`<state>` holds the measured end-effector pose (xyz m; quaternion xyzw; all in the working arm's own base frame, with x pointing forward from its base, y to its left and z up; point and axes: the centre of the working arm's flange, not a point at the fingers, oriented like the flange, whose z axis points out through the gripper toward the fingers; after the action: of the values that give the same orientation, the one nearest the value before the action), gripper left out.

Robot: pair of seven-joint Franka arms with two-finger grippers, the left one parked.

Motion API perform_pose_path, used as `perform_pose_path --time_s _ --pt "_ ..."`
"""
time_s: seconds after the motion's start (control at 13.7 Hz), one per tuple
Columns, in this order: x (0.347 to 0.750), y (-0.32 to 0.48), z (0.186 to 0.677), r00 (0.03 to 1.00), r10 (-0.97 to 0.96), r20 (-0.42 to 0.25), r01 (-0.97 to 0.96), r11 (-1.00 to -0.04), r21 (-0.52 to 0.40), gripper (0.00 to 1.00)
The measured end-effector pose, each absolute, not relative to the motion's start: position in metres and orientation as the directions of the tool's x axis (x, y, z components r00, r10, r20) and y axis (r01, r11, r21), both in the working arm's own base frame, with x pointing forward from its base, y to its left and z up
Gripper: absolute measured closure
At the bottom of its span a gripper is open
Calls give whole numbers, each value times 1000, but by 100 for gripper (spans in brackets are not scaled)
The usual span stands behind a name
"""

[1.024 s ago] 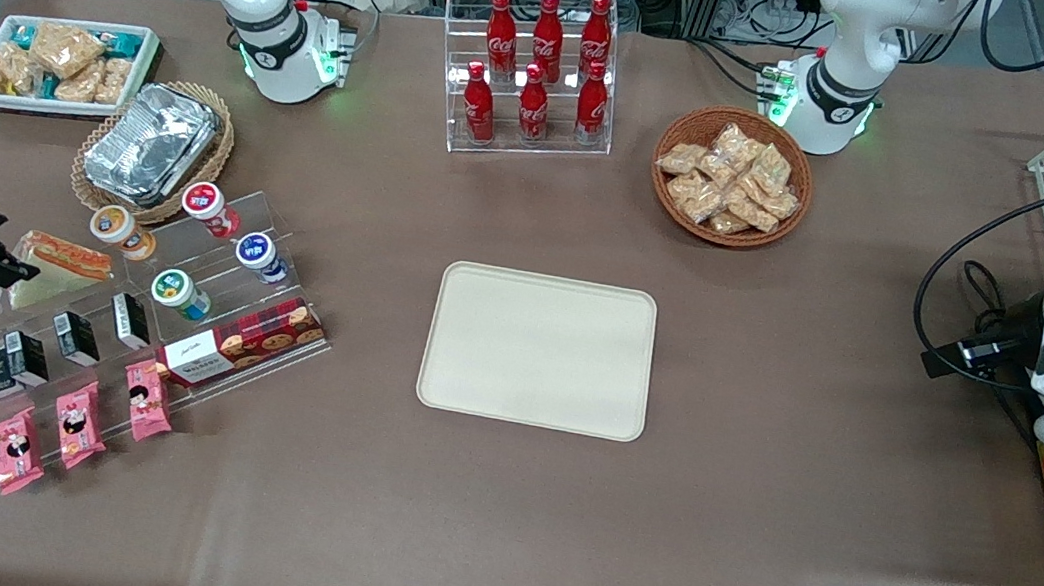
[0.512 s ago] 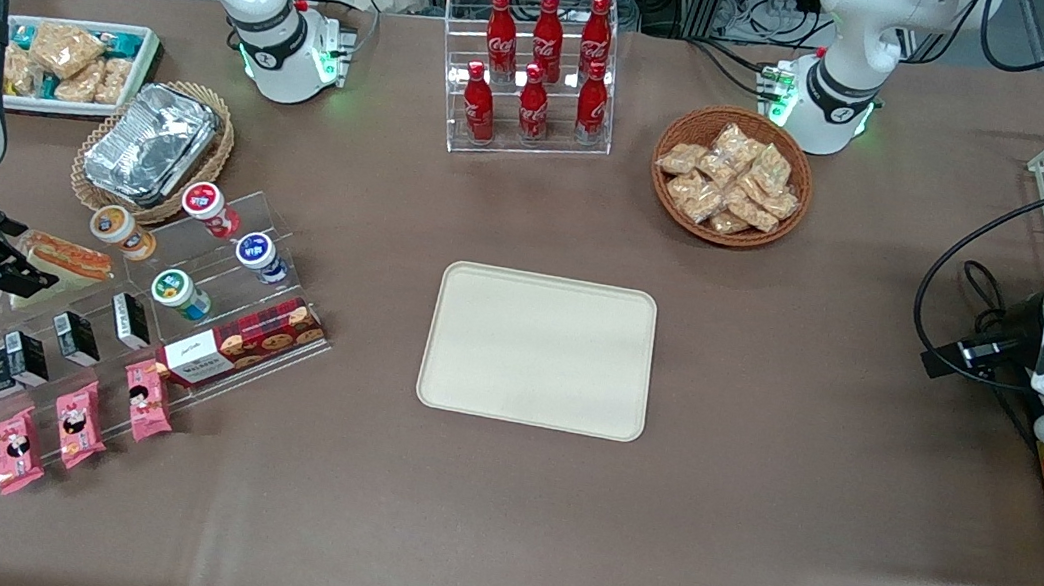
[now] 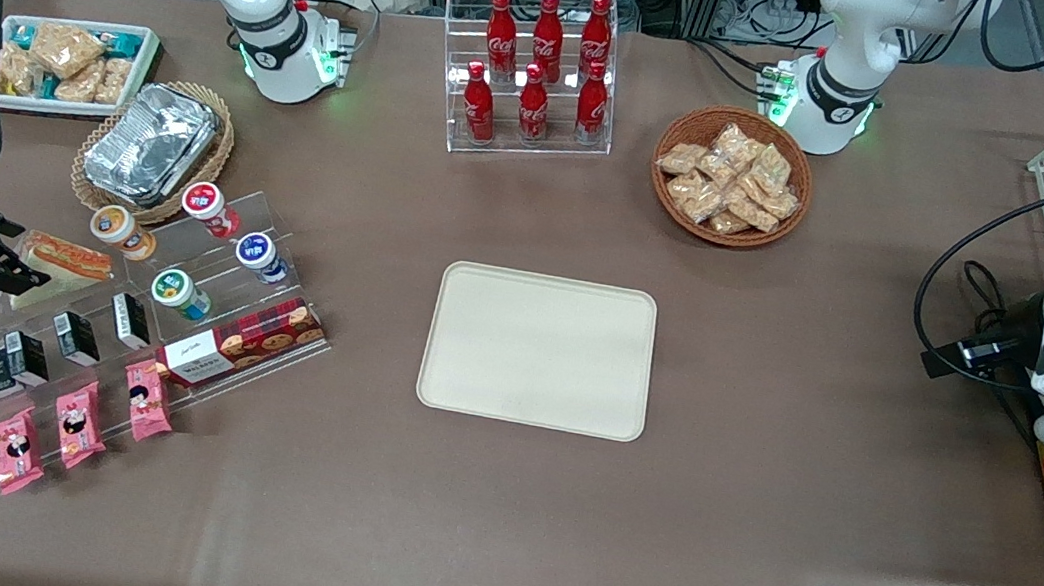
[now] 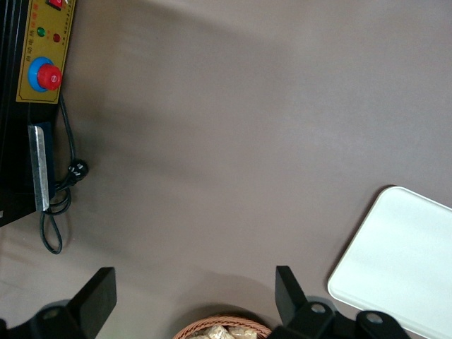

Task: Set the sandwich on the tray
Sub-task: 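Close the right gripper on the wrapped sandwich and lift it, then carry the sandwich with the right gripper over the cream tray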

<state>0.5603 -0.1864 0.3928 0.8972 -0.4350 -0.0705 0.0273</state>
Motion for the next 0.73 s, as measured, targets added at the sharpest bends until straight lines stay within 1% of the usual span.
perform_pose_path --time_s 0.07,0.15,0.22,0.37,0.44,0.51,0.66,0.73 --pt "561 -186 392 608 -787 -107 -780 -617 101 13" --pt "560 -185 391 602 -790 -114 -786 -612 91 25" --pt "560 -185 389 597 -794 -116 -791 -606 80 29" --pt "559 -187 383 595 -796 -111 -795 -604 67 31" --pt "559 -186 381 604 -789 -112 -788 -612 59 39" --pt "560 -186 382 611 -783 -117 -785 -618 43 51" --pt "561 -186 385 630 -767 -124 -772 -636 14 54" --pt "563 -187 388 647 -753 -118 -758 -652 3 58"
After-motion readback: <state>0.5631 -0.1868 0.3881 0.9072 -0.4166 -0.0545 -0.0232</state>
